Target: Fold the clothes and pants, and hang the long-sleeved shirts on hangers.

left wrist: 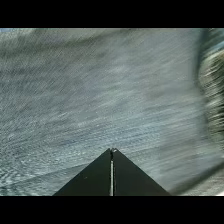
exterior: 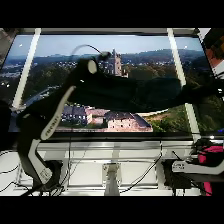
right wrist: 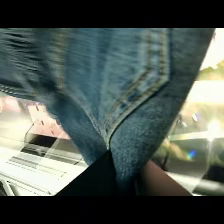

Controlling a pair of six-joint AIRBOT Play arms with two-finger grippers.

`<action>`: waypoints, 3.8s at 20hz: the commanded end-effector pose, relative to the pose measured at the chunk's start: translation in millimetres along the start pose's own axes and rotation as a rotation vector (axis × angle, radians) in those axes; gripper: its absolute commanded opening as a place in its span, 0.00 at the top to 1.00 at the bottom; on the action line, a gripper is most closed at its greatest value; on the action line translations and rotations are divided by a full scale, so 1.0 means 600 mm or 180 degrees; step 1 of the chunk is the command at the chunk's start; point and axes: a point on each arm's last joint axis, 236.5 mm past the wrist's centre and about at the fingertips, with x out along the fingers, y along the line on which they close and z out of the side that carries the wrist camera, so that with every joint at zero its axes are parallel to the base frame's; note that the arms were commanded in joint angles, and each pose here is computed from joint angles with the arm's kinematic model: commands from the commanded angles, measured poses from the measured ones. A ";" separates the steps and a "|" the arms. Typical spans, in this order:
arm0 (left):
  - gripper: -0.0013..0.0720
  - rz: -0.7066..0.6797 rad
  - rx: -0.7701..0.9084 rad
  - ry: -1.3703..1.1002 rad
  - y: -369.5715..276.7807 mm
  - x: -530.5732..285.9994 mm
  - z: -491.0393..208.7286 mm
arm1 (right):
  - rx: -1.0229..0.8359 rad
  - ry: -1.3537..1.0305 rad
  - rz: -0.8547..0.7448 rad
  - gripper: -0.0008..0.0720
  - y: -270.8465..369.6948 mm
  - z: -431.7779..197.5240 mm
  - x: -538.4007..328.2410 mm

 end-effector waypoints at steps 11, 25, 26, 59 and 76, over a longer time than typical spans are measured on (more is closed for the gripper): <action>0.96 0.0124 -0.0017 -0.1189 0.031 -0.213 0.137 | -0.0749 -0.1350 0.0655 0.97 0.260 0.046 -0.108; 0.96 0.0598 -0.0691 -0.2145 0.235 -0.527 0.154 | -0.3121 -0.1020 0.0971 0.49 0.757 -0.141 0.386; 0.96 0.0602 -0.0697 -0.2136 0.236 -0.527 0.152 | -0.3121 -0.0951 0.0912 0.57 0.745 -0.125 0.364; 0.32 0.0969 -0.0362 -0.2441 0.182 -0.771 0.023 | 0.0642 -0.0404 0.1111 0.97 0.168 0.082 0.278; 0.32 0.0969 -0.0362 -0.2441 0.182 -0.771 0.023 | 0.2678 -0.0919 0.0367 0.16 -0.269 -0.115 -0.108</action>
